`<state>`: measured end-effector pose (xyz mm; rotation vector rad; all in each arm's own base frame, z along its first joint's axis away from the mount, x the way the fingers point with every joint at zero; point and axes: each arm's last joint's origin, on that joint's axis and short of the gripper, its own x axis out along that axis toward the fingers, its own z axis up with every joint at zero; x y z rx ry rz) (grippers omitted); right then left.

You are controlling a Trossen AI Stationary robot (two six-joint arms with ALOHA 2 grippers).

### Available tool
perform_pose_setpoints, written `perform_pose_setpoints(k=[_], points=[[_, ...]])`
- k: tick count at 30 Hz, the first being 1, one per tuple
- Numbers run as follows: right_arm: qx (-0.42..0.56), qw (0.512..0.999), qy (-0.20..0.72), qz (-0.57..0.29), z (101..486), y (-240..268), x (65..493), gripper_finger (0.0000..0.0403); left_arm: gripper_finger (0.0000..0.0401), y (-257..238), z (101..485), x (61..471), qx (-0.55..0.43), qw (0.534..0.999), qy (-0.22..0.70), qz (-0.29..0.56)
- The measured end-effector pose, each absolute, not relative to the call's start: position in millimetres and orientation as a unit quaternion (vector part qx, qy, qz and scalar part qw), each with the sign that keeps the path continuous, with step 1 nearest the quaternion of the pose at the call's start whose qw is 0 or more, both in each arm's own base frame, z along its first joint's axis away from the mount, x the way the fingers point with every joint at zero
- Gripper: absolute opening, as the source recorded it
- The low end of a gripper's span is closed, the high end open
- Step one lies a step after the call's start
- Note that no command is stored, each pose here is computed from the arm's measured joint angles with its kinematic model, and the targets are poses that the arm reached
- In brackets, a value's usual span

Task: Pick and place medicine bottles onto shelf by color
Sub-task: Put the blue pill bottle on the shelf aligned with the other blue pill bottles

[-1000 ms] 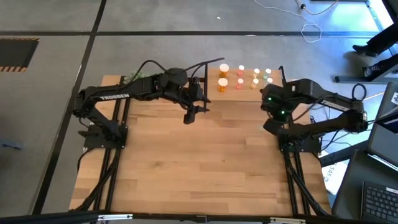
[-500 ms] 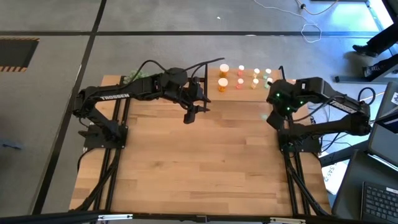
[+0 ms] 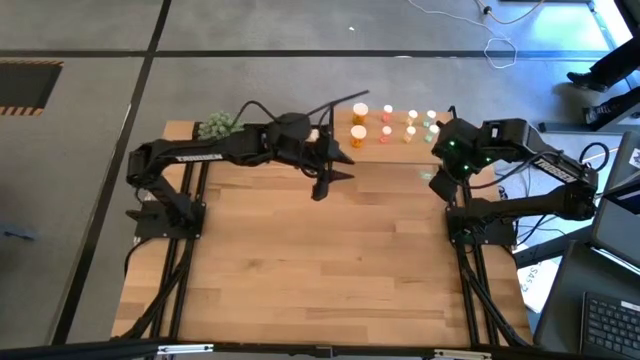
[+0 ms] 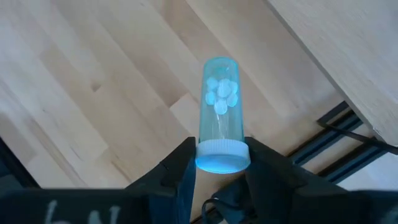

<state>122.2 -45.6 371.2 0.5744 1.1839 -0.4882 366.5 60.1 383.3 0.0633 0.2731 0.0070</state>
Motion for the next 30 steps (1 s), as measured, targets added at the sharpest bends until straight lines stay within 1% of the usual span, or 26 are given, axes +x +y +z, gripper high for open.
perform_pose_setpoints(k=[3,7,13,18,25,30], points=[[0.264,0.764,0.545,-0.224,371.3,-45.4,122.3,0.0124,0.0163,61.2,373.2,380.3,0.036,0.992,0.125,-0.001],[0.261,0.765,0.546,-0.22,371.3,-44.2,122.7,0.0124,0.0163,61.6,369.7,392.9,0.04,0.995,0.09,-0.005],[0.225,0.775,0.556,-0.2,371.2,-39.8,124.3,0.0124,0.0163,63.2,360.7,409.0,0.044,0.998,0.055,-0.004],[0.197,0.783,0.56,-0.187,369.9,-37.9,131.9,0.0124,0.0163,60.6,343.1,421.7,0.041,0.997,0.069,-0.01],[0.151,0.805,0.556,-0.145,364.2,-38.1,160.8,0.0124,0.0163,54.3,325.1,435.1,0.041,0.996,0.077,-0.019],[0.121,0.81,0.562,-0.118,358.0,-37.8,179.2,0.0124,0.0163,51.3,317.7,440.1,0.041,0.995,0.085,0.009]])
